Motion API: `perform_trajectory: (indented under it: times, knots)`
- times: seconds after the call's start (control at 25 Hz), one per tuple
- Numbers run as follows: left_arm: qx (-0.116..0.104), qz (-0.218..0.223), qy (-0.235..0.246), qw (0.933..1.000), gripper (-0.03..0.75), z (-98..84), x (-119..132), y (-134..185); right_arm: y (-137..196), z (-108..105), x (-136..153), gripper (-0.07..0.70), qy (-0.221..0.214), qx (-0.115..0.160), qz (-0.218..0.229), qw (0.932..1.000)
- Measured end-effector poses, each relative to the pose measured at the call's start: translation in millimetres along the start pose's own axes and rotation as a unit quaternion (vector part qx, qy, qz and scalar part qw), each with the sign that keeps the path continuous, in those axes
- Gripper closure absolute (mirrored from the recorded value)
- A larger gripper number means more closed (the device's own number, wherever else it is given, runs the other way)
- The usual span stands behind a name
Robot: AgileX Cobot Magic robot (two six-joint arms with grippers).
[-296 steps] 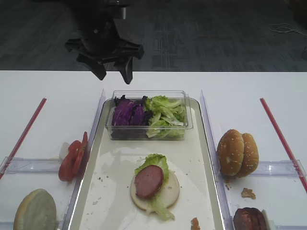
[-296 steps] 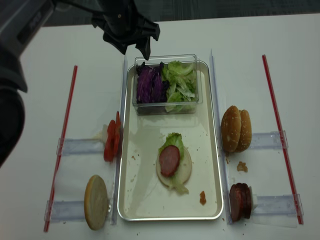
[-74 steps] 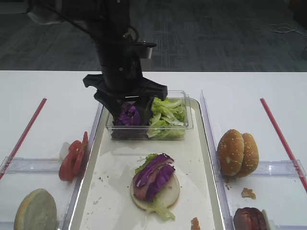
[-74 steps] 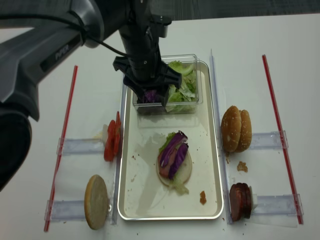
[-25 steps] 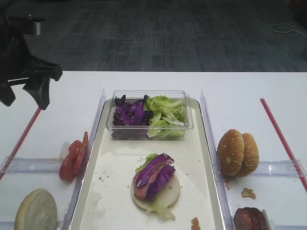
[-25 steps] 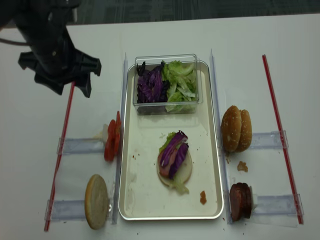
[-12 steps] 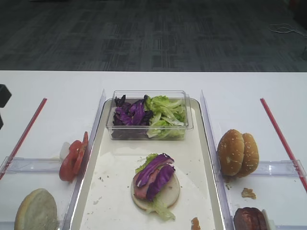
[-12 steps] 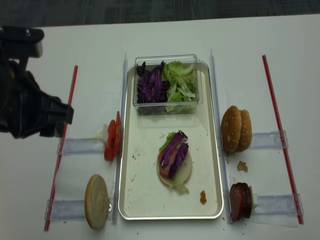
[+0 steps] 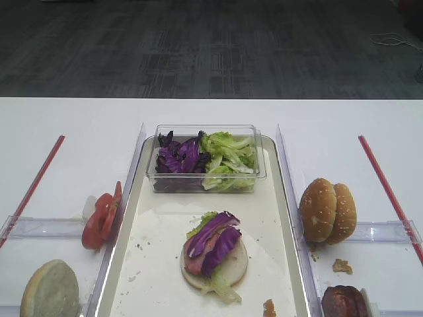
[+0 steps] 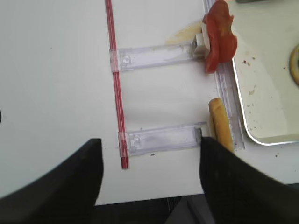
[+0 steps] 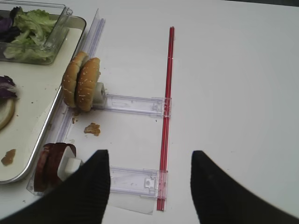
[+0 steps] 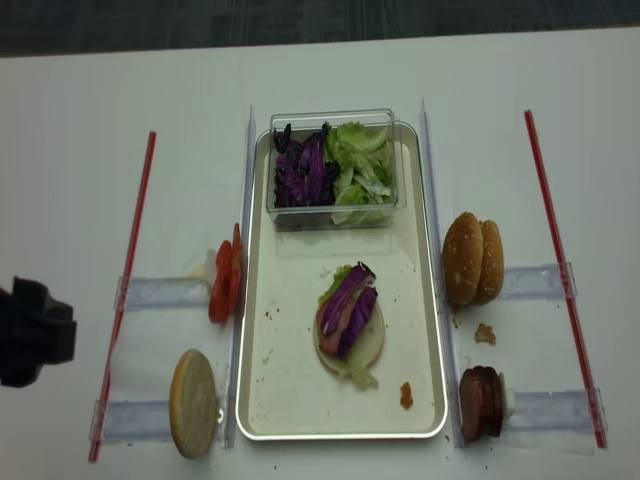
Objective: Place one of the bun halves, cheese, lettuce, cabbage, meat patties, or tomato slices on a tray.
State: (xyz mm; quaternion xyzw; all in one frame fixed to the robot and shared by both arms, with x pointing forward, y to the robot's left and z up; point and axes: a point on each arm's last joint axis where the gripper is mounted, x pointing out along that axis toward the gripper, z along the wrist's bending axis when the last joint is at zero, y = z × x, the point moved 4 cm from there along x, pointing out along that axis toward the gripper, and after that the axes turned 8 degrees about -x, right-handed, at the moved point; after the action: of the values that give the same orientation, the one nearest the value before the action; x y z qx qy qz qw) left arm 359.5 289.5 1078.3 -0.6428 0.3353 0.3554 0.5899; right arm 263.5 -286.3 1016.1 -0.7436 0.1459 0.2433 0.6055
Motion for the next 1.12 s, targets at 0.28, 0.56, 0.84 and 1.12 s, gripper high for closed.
perform_trajectory:
  times: [0.28,0.56,0.84,1.12]
  knots:
    - [-0.001,-0.071,0.016,0.9974,0.293,13.2,-18,45,0,0,0,0.219,0.000,0.000,0.000,1.0000]
    - [0.008,-0.118,0.042,0.9920,0.293,18.6,-12,85,0,0,0,0.219,0.000,0.000,0.000,1.0000]
    - [0.013,-0.184,0.063,0.9809,0.293,20.6,-5,104,0,0,0,0.219,0.000,0.000,0.000,1.0000]
    - [0.022,-0.209,0.067,0.9754,0.293,22.2,0,113,0,0,0,0.220,0.000,0.000,0.000,1.0000]
